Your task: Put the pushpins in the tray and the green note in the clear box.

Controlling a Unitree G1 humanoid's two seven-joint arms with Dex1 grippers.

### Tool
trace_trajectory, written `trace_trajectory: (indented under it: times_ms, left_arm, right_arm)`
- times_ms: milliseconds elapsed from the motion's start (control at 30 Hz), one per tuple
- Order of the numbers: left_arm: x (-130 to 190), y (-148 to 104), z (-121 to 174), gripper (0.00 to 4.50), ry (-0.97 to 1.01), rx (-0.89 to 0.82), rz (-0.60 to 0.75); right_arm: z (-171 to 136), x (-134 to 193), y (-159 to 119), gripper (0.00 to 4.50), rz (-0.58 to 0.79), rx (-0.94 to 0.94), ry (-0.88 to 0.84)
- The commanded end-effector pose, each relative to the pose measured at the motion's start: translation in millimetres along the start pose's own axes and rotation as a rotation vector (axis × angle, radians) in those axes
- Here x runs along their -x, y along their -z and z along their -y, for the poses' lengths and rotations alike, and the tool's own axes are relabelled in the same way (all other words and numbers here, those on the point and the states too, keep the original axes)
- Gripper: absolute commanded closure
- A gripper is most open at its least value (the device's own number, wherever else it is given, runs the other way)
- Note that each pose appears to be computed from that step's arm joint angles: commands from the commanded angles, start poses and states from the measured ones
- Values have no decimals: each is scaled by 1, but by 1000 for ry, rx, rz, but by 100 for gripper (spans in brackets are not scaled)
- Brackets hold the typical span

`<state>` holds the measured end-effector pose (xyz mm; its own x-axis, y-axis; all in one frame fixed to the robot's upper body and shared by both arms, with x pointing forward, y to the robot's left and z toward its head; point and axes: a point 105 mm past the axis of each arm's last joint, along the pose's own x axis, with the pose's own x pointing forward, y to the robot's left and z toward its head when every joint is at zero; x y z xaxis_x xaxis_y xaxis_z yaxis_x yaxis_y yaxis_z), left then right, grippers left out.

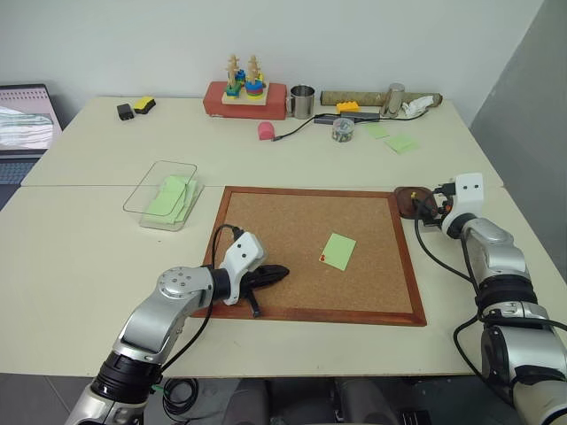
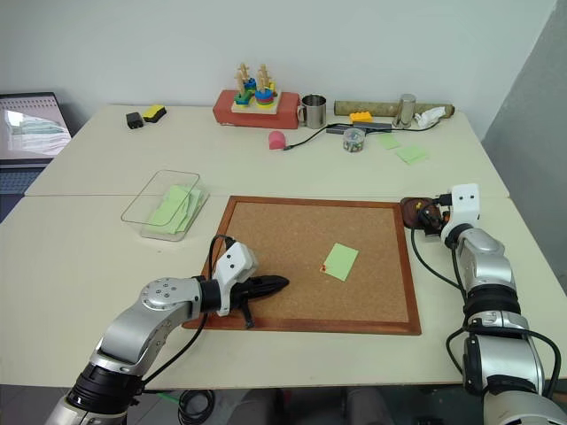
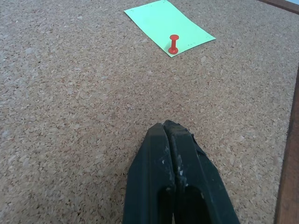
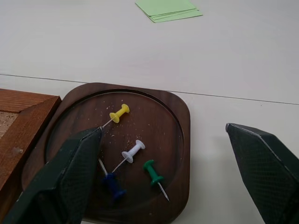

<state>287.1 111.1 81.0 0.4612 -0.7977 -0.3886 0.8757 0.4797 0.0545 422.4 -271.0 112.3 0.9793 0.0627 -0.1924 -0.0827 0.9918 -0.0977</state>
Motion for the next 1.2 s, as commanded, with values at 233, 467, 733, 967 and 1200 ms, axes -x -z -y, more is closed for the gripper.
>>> trace_trajectory:
  times_ms: [233,467,733,967,1200]
  left_arm:
    - [-2,6,3,450,14,6,-24]
    - [-2,6,3,450,16,9,-23]
    - [-2,6,4,450,16,12,-23]
    - [-2,6,4,450,18,12,-21]
    - [-3,5,5,450,26,9,-21]
  right_arm:
    - [4,10,-80,5,318,-79,-30]
    - [-18,17,-90,5,340,-65,-160]
    - [-88,46,-78,5,301,70,-550]
    - [-152,90,-43,5,209,181,-879]
    - [-190,105,-18,5,159,229,-1003]
